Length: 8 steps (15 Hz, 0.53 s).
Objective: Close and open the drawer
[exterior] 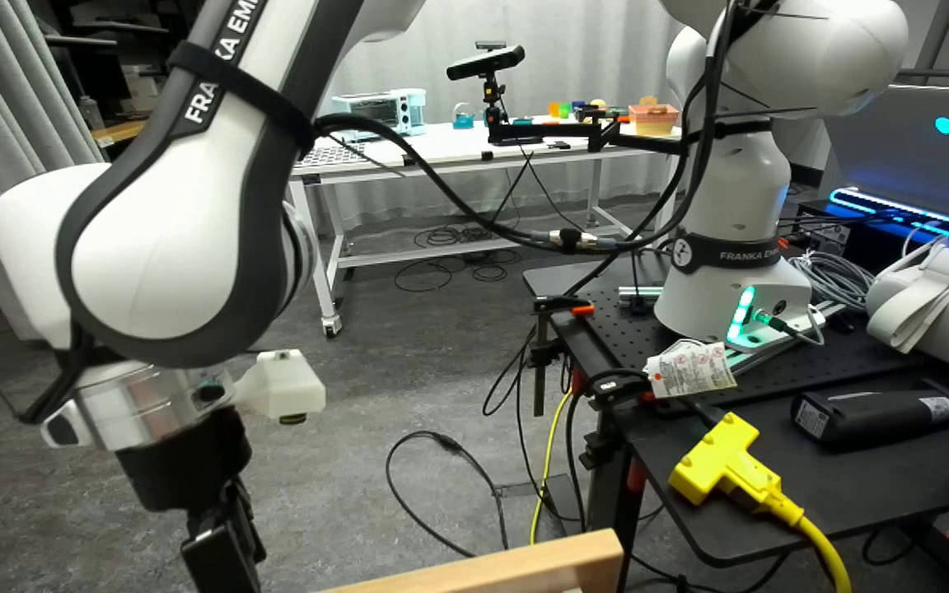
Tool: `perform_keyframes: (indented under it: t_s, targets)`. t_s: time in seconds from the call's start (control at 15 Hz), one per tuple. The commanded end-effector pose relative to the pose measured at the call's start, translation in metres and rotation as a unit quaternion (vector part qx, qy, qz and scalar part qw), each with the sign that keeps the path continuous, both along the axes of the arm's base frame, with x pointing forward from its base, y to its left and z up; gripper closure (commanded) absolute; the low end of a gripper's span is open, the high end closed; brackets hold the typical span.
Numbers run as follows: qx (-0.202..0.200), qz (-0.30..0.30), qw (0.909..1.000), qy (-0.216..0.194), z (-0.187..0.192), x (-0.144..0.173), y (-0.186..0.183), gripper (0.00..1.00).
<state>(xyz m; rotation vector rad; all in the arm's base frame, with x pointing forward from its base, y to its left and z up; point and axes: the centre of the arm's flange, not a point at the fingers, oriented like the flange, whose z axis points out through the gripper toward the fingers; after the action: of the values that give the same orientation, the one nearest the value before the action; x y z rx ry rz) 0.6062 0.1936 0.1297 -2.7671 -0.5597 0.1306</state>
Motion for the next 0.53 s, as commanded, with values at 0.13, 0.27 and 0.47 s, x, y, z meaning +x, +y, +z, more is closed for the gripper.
perform_keyframes:
  t_s: [0.13,0.27,0.47]
  targets:
    - [-0.030,-0.011,0.9988,-0.038,0.062,-0.024,-0.034,0.00]
    - [-0.037,-0.002,0.9979,-0.054,0.089,-0.028,-0.031,0.00]
    - [-0.049,0.019,0.9949,-0.085,0.125,-0.032,-0.025,0.00]
